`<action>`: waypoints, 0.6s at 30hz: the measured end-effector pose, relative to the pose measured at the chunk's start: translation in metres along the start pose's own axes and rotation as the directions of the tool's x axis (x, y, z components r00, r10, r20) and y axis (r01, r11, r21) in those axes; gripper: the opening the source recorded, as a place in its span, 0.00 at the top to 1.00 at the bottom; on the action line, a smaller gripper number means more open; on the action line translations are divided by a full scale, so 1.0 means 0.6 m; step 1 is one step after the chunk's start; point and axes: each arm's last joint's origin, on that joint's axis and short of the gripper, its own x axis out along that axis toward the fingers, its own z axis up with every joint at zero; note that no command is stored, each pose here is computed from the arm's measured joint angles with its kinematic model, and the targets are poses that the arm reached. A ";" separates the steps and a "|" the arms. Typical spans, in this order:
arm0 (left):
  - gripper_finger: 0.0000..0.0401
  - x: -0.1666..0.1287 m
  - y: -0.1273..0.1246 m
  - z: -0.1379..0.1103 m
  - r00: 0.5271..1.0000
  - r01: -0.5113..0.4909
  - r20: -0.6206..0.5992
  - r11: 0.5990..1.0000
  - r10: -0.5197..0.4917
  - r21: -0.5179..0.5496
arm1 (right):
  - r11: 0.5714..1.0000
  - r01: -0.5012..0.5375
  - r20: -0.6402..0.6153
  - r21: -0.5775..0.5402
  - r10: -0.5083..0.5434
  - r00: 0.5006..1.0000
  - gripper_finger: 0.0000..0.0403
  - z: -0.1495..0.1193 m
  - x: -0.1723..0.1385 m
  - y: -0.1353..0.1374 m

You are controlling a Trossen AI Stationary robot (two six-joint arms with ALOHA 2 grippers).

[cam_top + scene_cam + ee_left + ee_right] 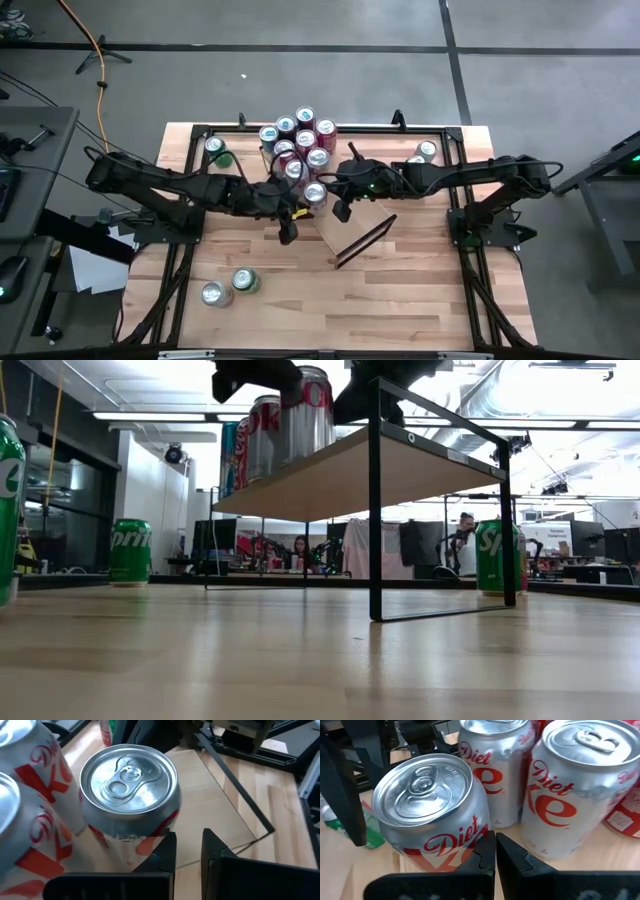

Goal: Place canned beverage on shelf
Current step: Put the silver soda can on the shelf aligned with the other silver soda cans

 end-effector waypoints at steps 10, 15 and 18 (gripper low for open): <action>1.00 0.004 0.017 0.004 0.999 -0.054 0.000 0.999 0.054 -0.008 | 1.000 0.017 -0.028 -0.010 -0.017 0.999 1.00 -0.004 -0.017 0.005; 1.00 0.005 0.020 0.004 0.996 -0.086 0.007 0.996 0.086 -0.008 | 1.000 -0.004 -0.047 0.001 0.004 0.999 1.00 -0.002 -0.047 0.006; 1.00 0.005 0.022 0.005 0.992 -0.124 0.023 0.992 0.124 -0.002 | 1.000 -0.020 -0.041 0.022 0.021 0.999 1.00 0.001 -0.060 0.008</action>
